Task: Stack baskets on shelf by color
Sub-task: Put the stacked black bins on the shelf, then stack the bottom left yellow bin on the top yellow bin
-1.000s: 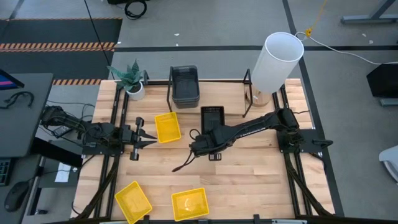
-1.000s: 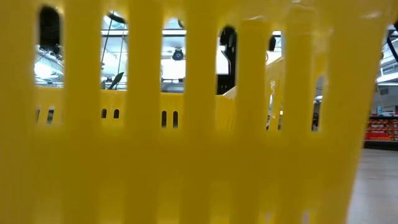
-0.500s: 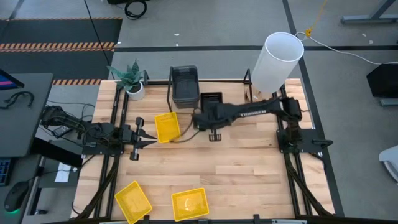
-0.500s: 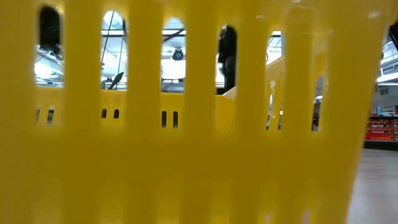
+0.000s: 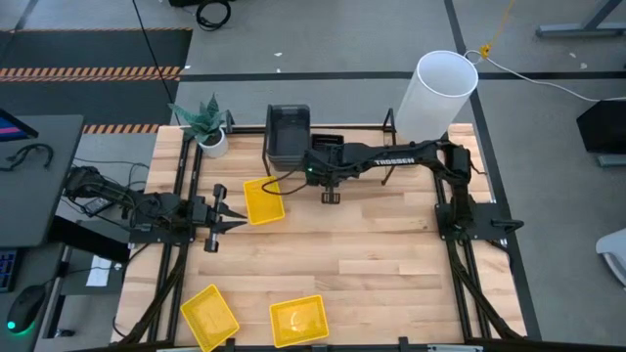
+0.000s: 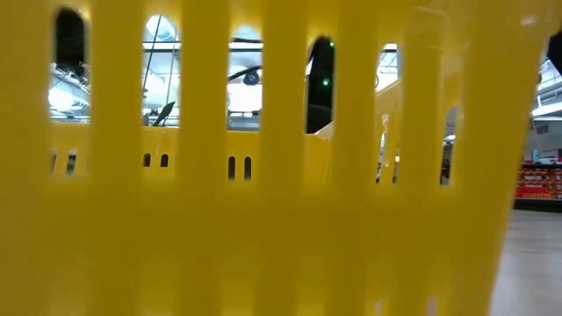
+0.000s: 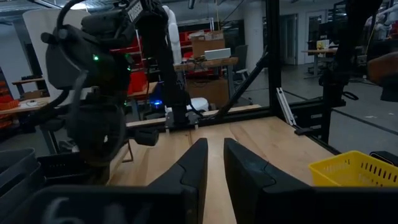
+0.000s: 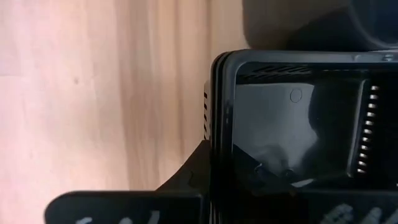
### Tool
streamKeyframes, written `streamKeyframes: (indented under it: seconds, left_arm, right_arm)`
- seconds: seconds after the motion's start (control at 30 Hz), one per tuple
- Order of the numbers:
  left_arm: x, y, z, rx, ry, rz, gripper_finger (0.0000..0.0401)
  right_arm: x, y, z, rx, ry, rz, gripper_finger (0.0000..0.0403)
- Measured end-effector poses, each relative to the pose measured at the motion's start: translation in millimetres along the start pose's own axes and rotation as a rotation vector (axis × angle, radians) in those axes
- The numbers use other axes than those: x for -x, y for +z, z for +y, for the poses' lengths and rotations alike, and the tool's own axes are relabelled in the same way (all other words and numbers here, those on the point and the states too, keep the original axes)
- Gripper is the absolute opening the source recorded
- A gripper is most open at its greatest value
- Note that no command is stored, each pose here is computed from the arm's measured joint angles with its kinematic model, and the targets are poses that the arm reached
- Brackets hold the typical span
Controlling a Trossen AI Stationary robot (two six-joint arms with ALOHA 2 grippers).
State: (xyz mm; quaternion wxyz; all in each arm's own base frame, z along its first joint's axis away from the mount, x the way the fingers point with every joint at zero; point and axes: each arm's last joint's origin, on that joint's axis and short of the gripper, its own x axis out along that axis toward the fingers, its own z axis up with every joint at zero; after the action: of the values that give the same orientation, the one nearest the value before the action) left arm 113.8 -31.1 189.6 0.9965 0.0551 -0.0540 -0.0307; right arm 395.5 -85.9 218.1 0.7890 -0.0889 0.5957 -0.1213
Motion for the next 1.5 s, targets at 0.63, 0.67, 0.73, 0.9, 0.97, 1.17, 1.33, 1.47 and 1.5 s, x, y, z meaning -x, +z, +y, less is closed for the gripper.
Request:
streamKeyframes:
  seconds: [0.63,0.67,0.73,0.9,0.97,1.17,1.33,1.47,1.5]
  left_arm:
    - [0,0,0,0.000,-0.001,0.000,0.0058]
    - [0,0,0,0.000,0.000,0.000,0.0056]
    - [0,0,0,0.000,0.000,-0.001,0.0054]
    - [0,0,0,0.000,0.000,-0.001,0.0057]
    - [0,0,0,0.000,0.000,-0.001,0.0060]
    - [0,0,0,0.000,-0.001,0.000,0.0063]
    - [0,0,0,0.000,0.000,-0.001,0.0058]
    - [0,0,0,0.000,-0.001,-0.001,0.0055]
    - [0,0,0,0.000,0.000,-0.001,0.0056]
  right_arm:
    - [-1,-1,-7,-0.012,-0.009,-0.002,0.0037]
    - [-2,-1,-9,-0.008,-0.018,-0.004,0.0042]
    - [-3,-1,-13,0.000,-0.034,-0.006,0.0054]
    - [-4,2,-21,0.007,-0.050,-0.043,0.0081]
    - [-4,2,-21,0.005,-0.055,-0.050,0.0091]
    - [-4,2,-22,0.006,-0.097,-0.040,0.0117]
    - [0,2,-19,-0.009,-0.098,-0.037,0.0136]
    - [18,8,-16,-0.031,-0.105,-0.092,0.0150]
    - [22,9,-16,-0.036,-0.105,-0.101,0.0153]
